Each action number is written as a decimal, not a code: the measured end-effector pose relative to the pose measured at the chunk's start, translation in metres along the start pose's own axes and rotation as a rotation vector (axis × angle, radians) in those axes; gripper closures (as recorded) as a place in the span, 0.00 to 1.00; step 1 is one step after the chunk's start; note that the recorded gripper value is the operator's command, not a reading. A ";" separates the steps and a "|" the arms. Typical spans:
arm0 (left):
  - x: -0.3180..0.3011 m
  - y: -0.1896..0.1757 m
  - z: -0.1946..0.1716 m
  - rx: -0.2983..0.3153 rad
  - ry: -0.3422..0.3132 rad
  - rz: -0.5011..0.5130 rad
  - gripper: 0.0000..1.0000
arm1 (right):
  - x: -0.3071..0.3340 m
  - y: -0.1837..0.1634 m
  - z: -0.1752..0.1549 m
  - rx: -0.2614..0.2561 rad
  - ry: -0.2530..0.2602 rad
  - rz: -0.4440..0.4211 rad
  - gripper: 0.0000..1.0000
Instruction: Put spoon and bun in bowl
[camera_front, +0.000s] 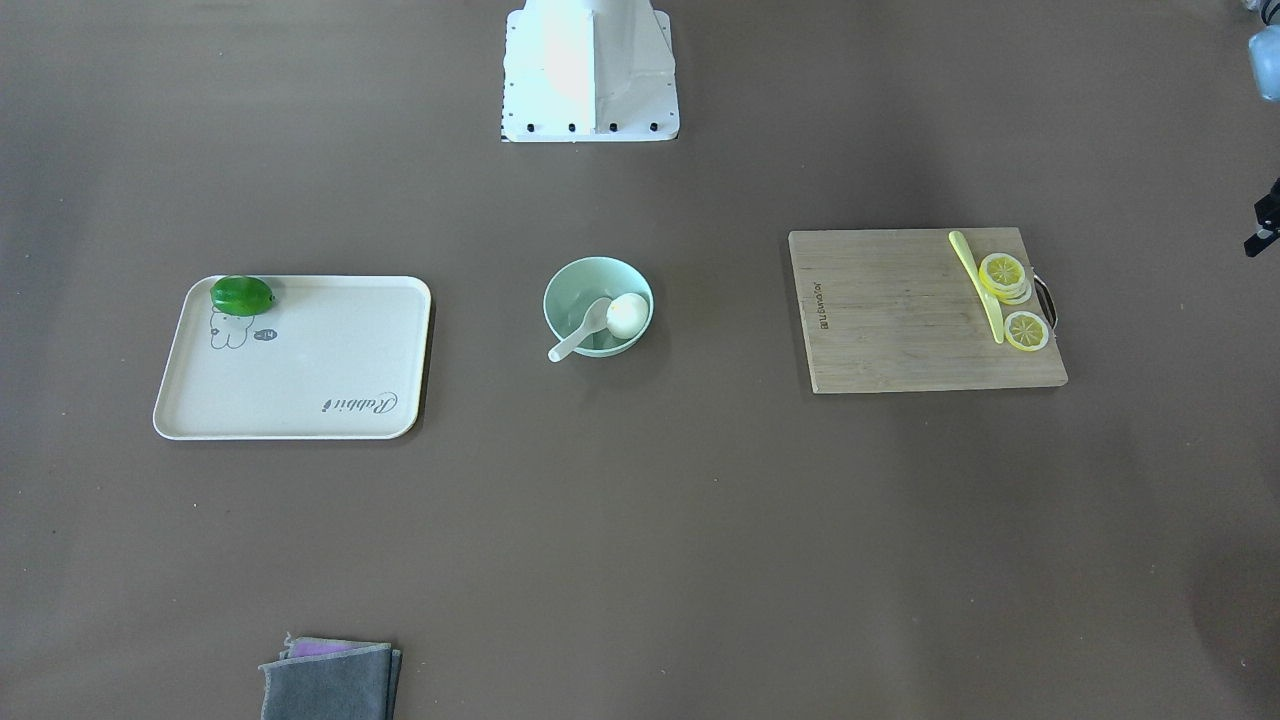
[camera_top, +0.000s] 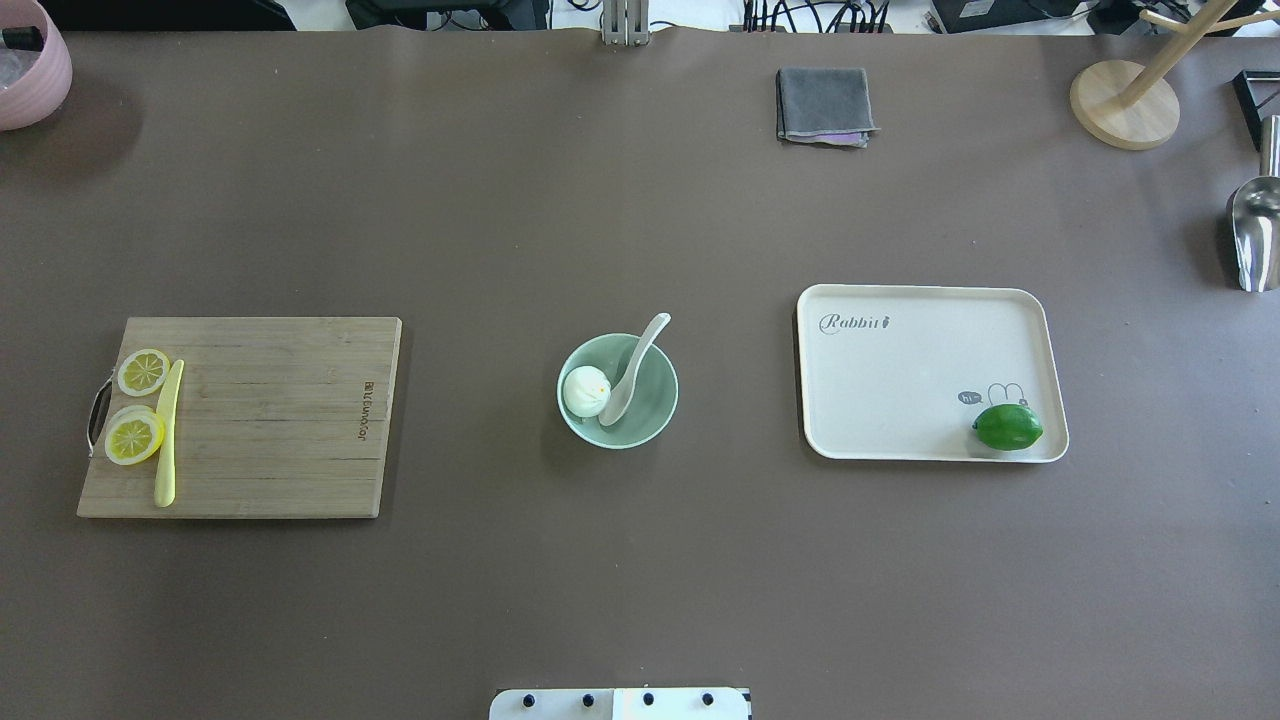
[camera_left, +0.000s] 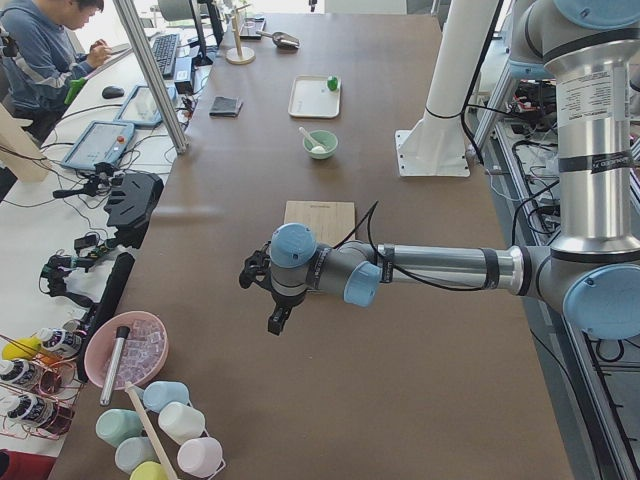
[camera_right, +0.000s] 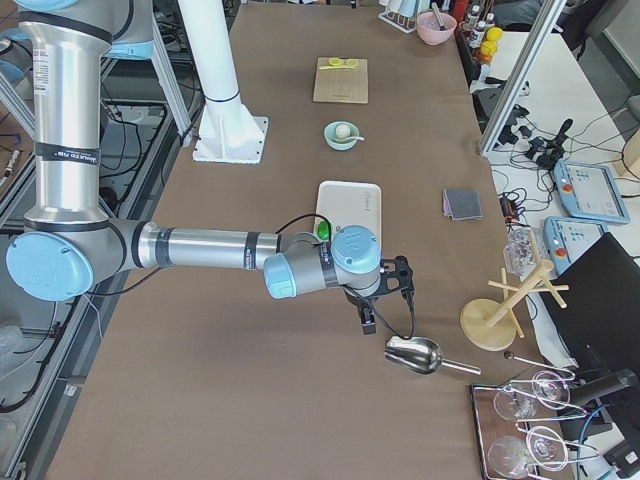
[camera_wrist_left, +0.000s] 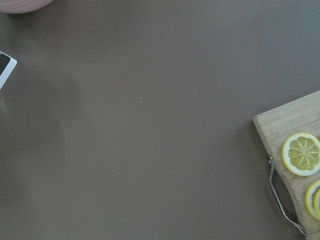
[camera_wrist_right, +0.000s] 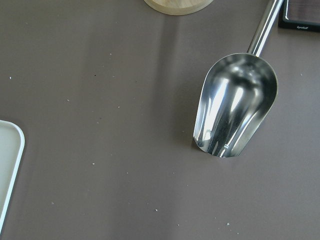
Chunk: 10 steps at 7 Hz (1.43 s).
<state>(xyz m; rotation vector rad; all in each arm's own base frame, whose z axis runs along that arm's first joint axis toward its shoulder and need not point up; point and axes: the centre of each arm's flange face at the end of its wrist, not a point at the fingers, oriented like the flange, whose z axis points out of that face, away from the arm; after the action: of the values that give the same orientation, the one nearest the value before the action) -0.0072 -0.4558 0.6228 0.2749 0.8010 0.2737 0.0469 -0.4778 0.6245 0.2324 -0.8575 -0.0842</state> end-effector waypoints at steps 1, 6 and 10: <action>-0.003 0.002 0.000 0.000 -0.002 -0.006 0.02 | 0.000 -0.002 0.000 0.002 0.000 -0.001 0.00; -0.011 0.004 -0.008 0.016 -0.011 -0.027 0.02 | 0.016 0.003 0.013 -0.020 0.003 0.021 0.00; -0.022 0.007 -0.012 0.027 -0.018 -0.048 0.02 | 0.009 -0.003 0.011 -0.011 -0.007 0.013 0.00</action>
<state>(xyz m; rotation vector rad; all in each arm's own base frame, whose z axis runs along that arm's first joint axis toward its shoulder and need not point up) -0.0320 -0.4549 0.6319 0.2827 0.7929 0.2153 0.0446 -0.4838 0.6369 0.2158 -0.8650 -0.0775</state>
